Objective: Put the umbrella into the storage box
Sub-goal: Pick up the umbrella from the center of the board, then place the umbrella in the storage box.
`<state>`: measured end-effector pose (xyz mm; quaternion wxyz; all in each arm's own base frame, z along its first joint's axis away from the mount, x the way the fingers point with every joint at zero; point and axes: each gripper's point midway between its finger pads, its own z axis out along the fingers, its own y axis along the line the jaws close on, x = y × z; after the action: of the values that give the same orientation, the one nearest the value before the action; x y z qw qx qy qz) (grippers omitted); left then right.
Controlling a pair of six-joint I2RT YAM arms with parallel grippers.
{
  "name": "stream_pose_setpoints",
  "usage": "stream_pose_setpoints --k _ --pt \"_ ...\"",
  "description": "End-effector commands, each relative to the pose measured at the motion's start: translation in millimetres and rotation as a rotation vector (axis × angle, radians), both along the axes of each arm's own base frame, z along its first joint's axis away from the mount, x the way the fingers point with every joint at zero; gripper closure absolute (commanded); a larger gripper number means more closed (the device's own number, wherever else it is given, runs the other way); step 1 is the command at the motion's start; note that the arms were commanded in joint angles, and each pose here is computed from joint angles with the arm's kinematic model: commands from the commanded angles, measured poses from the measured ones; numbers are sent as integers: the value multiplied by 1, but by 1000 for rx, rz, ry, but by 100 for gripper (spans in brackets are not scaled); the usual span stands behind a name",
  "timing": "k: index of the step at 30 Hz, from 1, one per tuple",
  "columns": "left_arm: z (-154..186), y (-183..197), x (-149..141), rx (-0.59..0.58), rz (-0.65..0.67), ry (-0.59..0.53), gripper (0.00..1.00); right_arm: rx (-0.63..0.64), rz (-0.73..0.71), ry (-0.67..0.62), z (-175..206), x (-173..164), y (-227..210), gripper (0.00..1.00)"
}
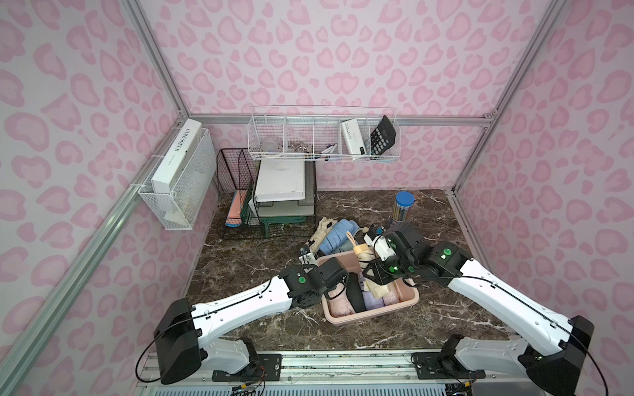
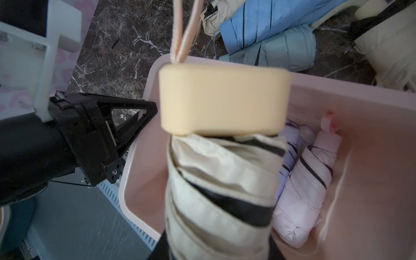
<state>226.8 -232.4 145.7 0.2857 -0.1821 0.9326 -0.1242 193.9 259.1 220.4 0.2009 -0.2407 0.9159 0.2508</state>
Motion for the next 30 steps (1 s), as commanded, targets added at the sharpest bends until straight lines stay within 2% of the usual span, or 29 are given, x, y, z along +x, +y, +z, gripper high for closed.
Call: stream_pose_setpoints --k 1,8,13,18,21,25,30 --pt "-2 -12 0 -52 -11 13 76 40 5 -7 4 3 9 100" --pt "9 11 -9 -14 -19 -9 43 85 38 32 3 -5 22 100" --pt "30 38 -14 14 -10 -69 18 106 37 76 -8 -14 31 100" --pt "57 54 -5 57 -40 -161 14 118 9 56 -10 -5 37 100" --pt "64 58 3 70 -70 -144 14 104 11 46 -16 -1 38 100" --pt "74 60 14 67 -105 -115 14 34 16 84 -34 -3 34 100" --pt "82 65 26 73 -91 -152 13 -95 -13 88 -66 -1 15 100"
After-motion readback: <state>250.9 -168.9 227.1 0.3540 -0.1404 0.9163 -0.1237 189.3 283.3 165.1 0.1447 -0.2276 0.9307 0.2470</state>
